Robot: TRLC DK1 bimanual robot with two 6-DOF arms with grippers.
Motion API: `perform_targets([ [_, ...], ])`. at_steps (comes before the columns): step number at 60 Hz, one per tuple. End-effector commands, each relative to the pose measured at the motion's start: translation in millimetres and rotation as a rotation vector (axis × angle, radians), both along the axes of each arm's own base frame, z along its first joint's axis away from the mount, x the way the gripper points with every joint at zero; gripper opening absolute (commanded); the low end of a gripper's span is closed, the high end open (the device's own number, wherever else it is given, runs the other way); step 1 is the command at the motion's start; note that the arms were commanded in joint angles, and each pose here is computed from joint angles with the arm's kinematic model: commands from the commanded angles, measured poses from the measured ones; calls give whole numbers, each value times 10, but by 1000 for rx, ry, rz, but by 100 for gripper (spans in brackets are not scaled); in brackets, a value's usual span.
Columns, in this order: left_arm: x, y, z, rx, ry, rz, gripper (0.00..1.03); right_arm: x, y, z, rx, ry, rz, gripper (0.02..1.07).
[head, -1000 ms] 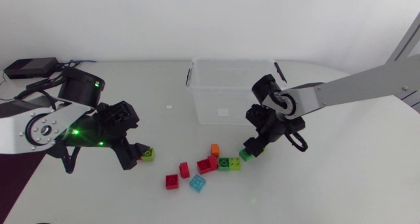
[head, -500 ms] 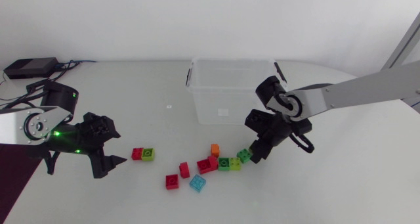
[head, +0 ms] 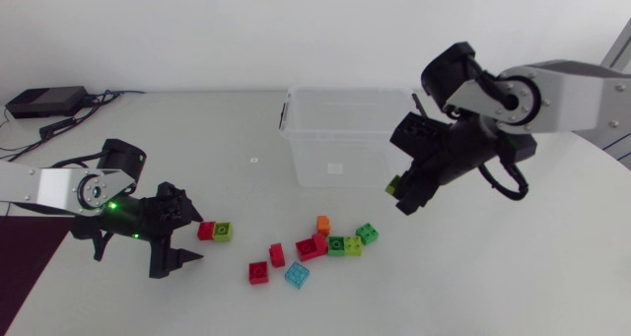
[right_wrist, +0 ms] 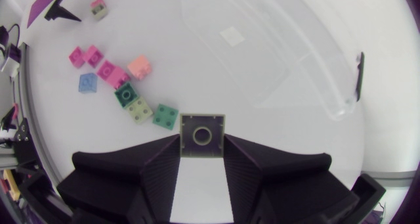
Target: Pick up the duplo bricks and place them in the container
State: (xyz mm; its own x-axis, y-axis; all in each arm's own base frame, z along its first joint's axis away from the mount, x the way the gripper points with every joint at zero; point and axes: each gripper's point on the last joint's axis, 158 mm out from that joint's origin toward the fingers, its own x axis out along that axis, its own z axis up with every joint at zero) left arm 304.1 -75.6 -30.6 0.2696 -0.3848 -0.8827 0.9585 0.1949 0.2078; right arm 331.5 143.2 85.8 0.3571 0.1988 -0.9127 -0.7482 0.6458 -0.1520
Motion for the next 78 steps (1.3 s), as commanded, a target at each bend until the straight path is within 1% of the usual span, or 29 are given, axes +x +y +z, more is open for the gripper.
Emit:
perform_targets([
  [1, 141, -67, 11, -4, -26, -53, 91, 102, 114, 320, 54, -59, -12, 30],
  [6, 176, -92, -32, -6, -11, -54, 91, 225, 187, 551, 96, -108, -25, 30],
  [8, 182, -98, -42, -5, -10, -58, 88, 283, 207, 620, 113, -127, -35, 30],
  [11, 176, -107, -63, -5, -3, -63, 80, 366, 239, 697, 142, -147, -44, 30],
  [12, 179, -112, -64, -5, -3, -64, 75, 402, 243, 719, 149, -154, -51, 30],
  [13, 175, -112, -65, -5, -2, -66, 73, 437, 243, 735, 153, -161, -56, 30],
  [15, 150, -121, -86, -2, 4, -78, 59, 526, 246, 763, 168, -179, -73, 30],
  [17, 133, -131, -90, -1, 9, -84, 47, 594, 252, 792, 178, -194, -82, 30],
  [18, 109, -139, -96, -1, 18, -88, 44, 629, 258, 800, 183, -200, -88, 30],
  [20, 86, -138, -97, 0, 29, -90, 44, 699, 252, 817, 194, -212, -102, 30],
  [22, 45, -151, -102, 1, 48, -100, 40, 794, 246, 843, 208, -229, -118, 30],
  [30, -81, -133, -9, 7, 147, -117, 37, 1090, 268, 890, 247, -275, -152, 30],
  [33, -83, -128, 42, 7, 148, -120, 37, 1200, 258, 850, 247, -270, -168, 31],
  [38, 12, -92, 254, 5, 89, -101, 36, 1356, 285, 795, 251, -271, -177, 32],
  [40, 18, -91, 332, 4, 73, -99, 36, 1415, 297, 787, 254, -280, -181, 39],
  [43, 39, -87, 439, 0, 49, -94, 36, 1472, 303, 747, 250, -281, -186, 57],
  [46, 42, -114, 555, -15, 28, -95, 36, 1525, 300, 721, 235, -286, -192, 71],
  [48, 43, -127, 630, -23, 16, -94, 36, 1554, 304, 706, 232, -286, -194, 83],
  [50, 52, -135, 680, -25, 6, -93, 36, 1577, 294, 711, 230, -289, -199, 91],
  [51, 64, -148, 738, -30, -6, -92, 36, 1582, 289, 718, 228, -291, -201, 93],
  [54, 97, -175, 865, -47, -31, -89, 36, 1587, 268, 770, 230, -302, -205, 94],
  [55, 130, -202, 965, -61, -48, -85, 36, 1583, 267, 800, 232, -308, -204, 95],
  [59, 215, -256, 1186, -91, -88, -70, 36, 1538, 219, 939, 240, -333, -207, 95],
  [64, 352, -371, 1536, -156, -149, -44, 36, 1412, 164, 1101, 243, -365, -195, 95],
  [65, 388, -413, 1638, -182, -160, -35, 36, 1360, 151, 1151, 244, -374, -189, 95],
  [69, 450, -495, 1823, -215, -189, -30, 37, 1212, 113, 1214, 244, -386, -172, 96],
  [71, 513, -591, 1976, -250, -206, -17, 37, 1105, 106, 1229, 244, -389, -152, 96],
  [73, 538, -649, 2049, -264, -218, -18, 37, 1030, 95, 1237, 242, -392, -138, 96],
  [78, 694, -884, 2275, -339, -267, 15, 37, 748, 95, 1203, 238, -377, -76, 96],
])
